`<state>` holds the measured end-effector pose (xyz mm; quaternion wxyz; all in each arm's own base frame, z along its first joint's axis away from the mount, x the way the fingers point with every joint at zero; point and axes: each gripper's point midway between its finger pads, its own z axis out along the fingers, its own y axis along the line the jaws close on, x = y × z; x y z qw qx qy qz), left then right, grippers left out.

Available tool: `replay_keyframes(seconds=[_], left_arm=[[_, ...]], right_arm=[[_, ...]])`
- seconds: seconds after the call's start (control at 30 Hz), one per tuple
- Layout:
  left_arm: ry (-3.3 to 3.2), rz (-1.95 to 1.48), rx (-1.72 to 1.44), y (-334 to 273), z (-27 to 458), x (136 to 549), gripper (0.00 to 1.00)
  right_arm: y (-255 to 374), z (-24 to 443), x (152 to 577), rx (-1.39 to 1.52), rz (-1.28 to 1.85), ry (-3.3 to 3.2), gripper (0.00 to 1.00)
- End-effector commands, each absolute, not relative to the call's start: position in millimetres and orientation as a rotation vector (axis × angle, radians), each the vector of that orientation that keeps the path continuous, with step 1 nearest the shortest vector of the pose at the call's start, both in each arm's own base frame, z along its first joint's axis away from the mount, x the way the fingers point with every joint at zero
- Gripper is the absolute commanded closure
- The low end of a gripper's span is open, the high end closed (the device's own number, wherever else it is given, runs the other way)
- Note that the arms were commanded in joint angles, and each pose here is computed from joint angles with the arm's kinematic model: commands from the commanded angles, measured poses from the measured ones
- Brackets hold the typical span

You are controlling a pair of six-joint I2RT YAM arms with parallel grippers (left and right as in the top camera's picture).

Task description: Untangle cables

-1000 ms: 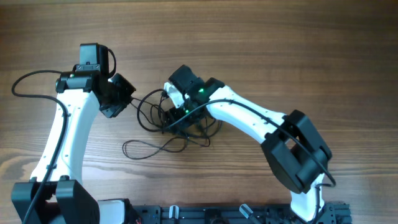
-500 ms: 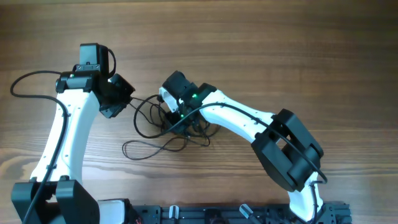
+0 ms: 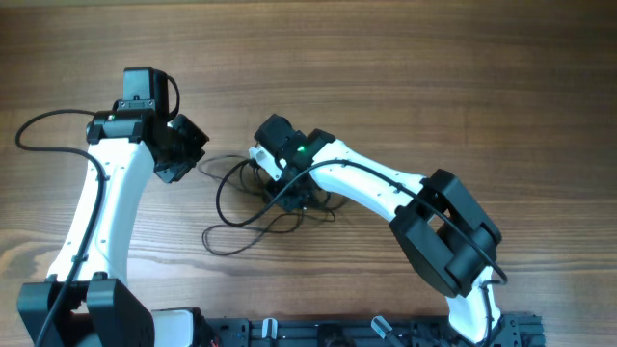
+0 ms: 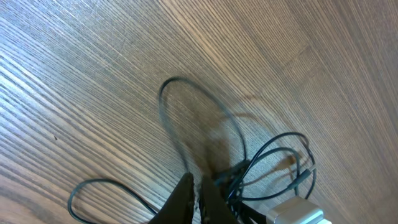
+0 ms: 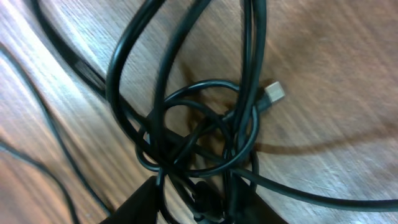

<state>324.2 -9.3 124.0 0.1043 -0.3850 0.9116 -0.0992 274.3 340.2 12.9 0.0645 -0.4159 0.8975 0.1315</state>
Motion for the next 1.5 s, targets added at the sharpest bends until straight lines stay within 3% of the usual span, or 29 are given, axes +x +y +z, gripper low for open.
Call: replay_keyframes(seconds=[0.0, 0.03, 0.2, 0.4, 0.53, 0.6, 0.77, 0.97, 1.07, 1.33, 1.47], left_arm=[[2.686, -0.266, -1.156, -6.1, 121.0, 322.9, 0.93], [2.686, -0.266, -1.156, -6.1, 121.0, 322.9, 0.93], [2.686, -0.266, -1.156, -6.1, 121.0, 322.9, 0.94], [2.689, -0.276, -1.155, -7.5, 121.1, 322.8, 0.93], [2.756, -0.539, -1.047, -39.7, 127.5, 323.2, 0.79], [2.788, -0.740, -0.883, -63.1, 136.9, 324.2, 0.64], [2.771, -1.101, -0.551, -102.0, 161.2, 320.0, 0.50], [2.717, -1.291, -0.354, -120.4, 178.2, 314.0, 0.42], [2.722, -1.294, -0.359, -120.5, 178.0, 313.0, 0.42], [2.729, -1.338, -0.379, -123.7, 180.4, 308.3, 0.41], [2.732, -1.335, -0.382, -123.4, 179.9, 308.0, 0.48]], right_arm=[[332.2, 1.2, 282.3, -1.273, 0.284, 2.702, 0.91], [332.9, 1.4, 282.7, -1.264, 0.288, 2.704, 0.96], [336.6, 13.8, 286.1, -0.997, 0.328, 2.807, 0.96], [350.8, 100.3, 288.8, -0.897, 0.498, 2.706, 0.96], [357.5, 166.3, 282.4, -0.889, 0.651, 2.553, 0.96], [355.3, 181.7, 280.7, -0.883, 0.665, 2.520, 0.96], [349.9, 174.2, 275.7, -0.872, 0.649, 2.571, 0.96], [345.8, 160.5, 280.9, -0.796, 0.596, 2.630, 0.96], [333.1, 156.9, 292.5, -0.656, 0.487, 2.659, 0.96], [335.9, 157.8, 291.7, -0.619, 0.517, 2.671, 0.96], [352.6, 165.0, 283.7, -0.661, 0.664, 2.656, 0.96]])
